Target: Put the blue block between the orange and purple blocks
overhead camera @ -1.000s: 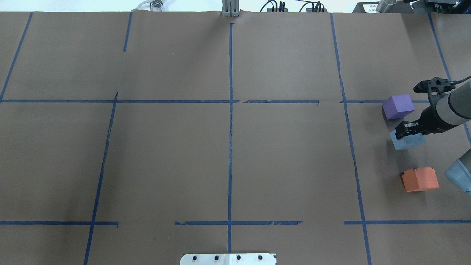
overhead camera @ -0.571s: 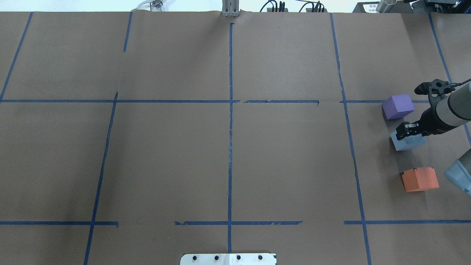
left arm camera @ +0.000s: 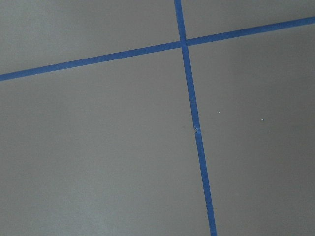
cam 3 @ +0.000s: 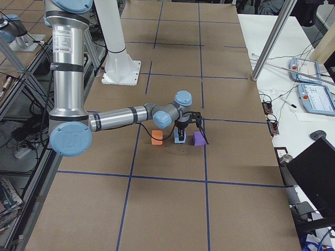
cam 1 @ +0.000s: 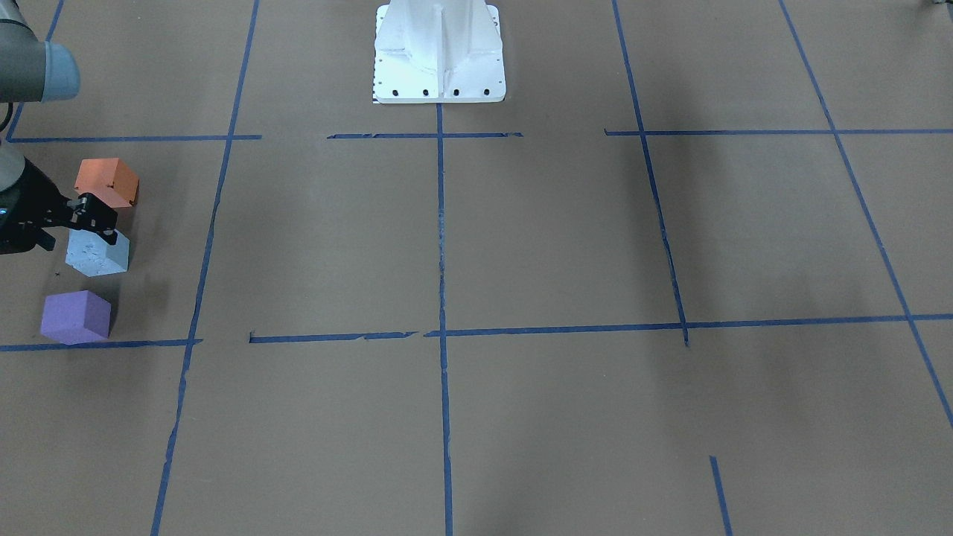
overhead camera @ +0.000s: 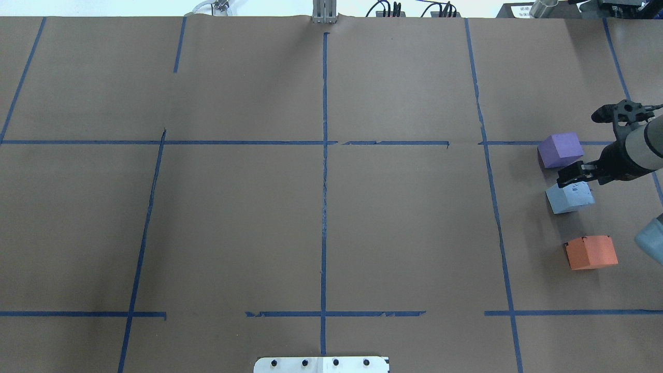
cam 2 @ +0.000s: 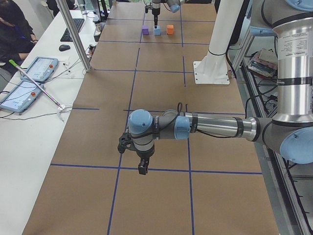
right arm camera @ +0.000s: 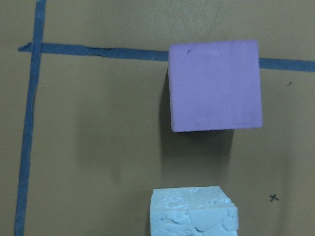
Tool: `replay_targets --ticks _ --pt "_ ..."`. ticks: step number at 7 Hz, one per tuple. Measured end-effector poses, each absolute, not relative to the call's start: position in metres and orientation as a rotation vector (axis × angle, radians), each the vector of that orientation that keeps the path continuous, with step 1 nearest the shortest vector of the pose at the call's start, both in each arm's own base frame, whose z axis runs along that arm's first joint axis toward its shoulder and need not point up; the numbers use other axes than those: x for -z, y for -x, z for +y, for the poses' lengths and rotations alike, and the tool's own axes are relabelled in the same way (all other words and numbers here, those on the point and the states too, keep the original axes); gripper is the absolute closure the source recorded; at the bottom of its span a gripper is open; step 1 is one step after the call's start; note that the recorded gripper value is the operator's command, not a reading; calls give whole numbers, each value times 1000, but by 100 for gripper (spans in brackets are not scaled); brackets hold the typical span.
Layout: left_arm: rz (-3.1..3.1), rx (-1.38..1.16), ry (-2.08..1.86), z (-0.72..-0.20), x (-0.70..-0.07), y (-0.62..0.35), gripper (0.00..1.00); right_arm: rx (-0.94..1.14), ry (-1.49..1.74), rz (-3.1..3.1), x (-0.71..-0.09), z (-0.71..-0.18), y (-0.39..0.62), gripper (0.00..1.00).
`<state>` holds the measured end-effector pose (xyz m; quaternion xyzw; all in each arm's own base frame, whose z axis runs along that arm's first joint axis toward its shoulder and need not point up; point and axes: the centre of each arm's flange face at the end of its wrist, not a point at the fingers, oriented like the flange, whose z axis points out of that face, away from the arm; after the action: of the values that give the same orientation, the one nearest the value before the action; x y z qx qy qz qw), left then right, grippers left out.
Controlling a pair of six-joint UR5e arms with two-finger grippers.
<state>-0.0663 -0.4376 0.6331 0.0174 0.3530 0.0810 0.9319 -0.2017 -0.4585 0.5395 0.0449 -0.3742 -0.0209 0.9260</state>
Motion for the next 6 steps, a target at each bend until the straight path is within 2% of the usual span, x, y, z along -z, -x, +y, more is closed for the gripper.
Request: replay_targets --ticks 2,6 --pt "722 -167 -38 -438 -632 66 0 106 -100 -731 -551 -467 147 0" --pt "720 -169 -40 -438 -632 66 0 198 -87 -735 -607 -429 -13 0"
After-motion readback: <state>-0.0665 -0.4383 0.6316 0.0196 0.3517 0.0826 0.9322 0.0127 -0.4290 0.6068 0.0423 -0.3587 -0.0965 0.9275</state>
